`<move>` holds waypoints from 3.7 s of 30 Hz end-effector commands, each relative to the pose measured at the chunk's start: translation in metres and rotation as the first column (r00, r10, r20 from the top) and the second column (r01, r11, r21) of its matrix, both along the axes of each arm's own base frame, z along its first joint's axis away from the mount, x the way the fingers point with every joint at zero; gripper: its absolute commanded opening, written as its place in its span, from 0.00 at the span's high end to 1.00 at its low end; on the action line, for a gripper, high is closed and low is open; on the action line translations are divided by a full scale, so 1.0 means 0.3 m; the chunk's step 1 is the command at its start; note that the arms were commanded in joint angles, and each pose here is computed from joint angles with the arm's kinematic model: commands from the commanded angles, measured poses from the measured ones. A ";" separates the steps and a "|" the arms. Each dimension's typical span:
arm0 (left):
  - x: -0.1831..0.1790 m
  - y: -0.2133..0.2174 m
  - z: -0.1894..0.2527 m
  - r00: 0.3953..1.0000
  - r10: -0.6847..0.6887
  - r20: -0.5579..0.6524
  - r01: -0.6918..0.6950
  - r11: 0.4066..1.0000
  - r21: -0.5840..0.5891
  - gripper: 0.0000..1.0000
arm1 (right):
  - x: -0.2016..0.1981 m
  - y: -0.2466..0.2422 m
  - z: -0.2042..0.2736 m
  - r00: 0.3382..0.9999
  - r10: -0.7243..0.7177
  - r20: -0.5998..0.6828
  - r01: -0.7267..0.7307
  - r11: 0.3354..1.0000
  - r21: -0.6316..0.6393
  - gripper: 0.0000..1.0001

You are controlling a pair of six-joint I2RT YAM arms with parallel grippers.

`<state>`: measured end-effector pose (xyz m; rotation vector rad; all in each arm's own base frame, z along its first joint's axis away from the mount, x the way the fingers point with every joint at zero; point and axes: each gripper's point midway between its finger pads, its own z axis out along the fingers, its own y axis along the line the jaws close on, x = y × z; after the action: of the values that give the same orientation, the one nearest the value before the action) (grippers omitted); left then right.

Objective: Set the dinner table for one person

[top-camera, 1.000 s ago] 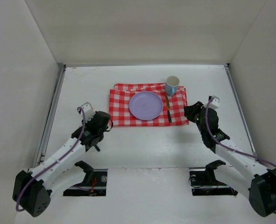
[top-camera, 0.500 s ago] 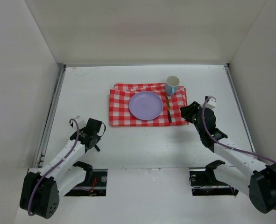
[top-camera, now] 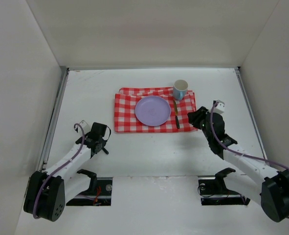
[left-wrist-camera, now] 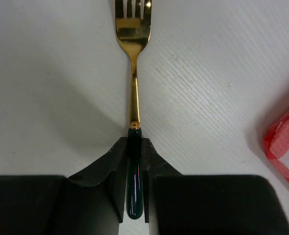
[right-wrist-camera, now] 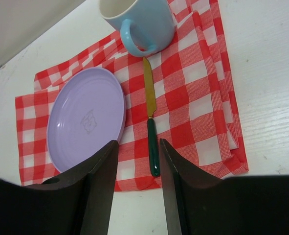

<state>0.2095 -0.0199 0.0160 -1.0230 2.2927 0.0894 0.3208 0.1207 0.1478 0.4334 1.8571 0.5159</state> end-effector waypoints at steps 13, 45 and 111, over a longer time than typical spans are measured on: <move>0.198 -0.204 0.312 0.888 -0.354 0.295 0.323 0.935 0.148 1.00 | 0.050 0.020 0.073 0.998 -0.008 0.067 0.007 1.000 0.009 0.50; 0.588 -0.521 0.152 0.772 -0.636 0.009 0.618 0.753 0.224 0.97 | 0.061 0.061 0.045 0.999 0.015 0.052 -0.013 0.999 -0.035 0.49; 0.146 -0.072 0.231 0.944 -0.168 0.283 0.166 0.986 0.031 0.57 | 0.013 -0.158 0.114 0.960 -0.236 0.149 0.222 0.969 0.107 0.32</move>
<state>0.2544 -0.0388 0.0856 -0.7772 2.1071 -0.0936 0.3198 0.0719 0.1651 0.6345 1.6652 0.4237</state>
